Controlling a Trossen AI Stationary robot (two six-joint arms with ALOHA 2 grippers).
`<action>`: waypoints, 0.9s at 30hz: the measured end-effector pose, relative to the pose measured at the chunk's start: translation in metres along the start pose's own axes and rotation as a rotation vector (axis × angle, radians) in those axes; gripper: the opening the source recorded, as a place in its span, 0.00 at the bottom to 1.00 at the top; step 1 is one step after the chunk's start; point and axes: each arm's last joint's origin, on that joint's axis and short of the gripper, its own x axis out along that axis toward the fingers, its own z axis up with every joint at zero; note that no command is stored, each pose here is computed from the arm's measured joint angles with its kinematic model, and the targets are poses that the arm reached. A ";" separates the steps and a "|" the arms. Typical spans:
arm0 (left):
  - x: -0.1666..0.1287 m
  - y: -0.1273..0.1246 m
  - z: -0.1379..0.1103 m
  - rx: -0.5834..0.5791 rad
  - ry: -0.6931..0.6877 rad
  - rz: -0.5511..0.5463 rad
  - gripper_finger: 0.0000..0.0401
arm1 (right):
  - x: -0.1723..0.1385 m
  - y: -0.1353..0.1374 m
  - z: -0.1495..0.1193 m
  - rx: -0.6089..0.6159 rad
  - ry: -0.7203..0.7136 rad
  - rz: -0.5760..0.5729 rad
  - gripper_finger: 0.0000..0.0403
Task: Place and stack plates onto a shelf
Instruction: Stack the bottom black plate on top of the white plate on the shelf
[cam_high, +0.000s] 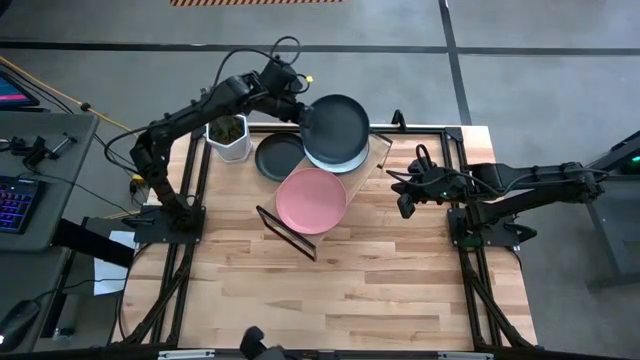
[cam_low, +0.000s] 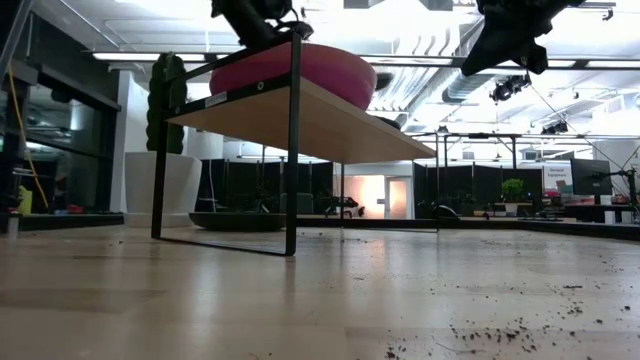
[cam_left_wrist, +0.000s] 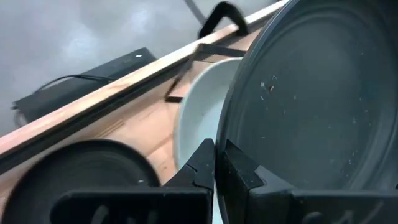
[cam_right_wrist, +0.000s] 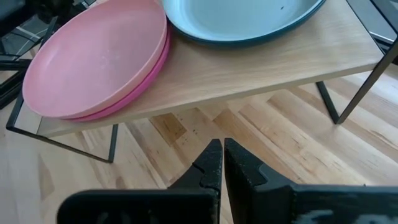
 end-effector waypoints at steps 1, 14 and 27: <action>0.001 0.000 -0.001 0.002 -0.002 0.019 0.00 | 0.000 0.000 0.000 0.000 0.000 0.000 0.00; 0.032 -0.009 -0.011 0.022 0.048 0.052 0.00 | 0.000 0.000 0.000 0.016 -0.002 -0.002 0.00; 0.040 -0.015 -0.013 0.078 0.028 0.067 0.07 | 0.000 0.000 0.000 0.016 -0.002 -0.002 0.00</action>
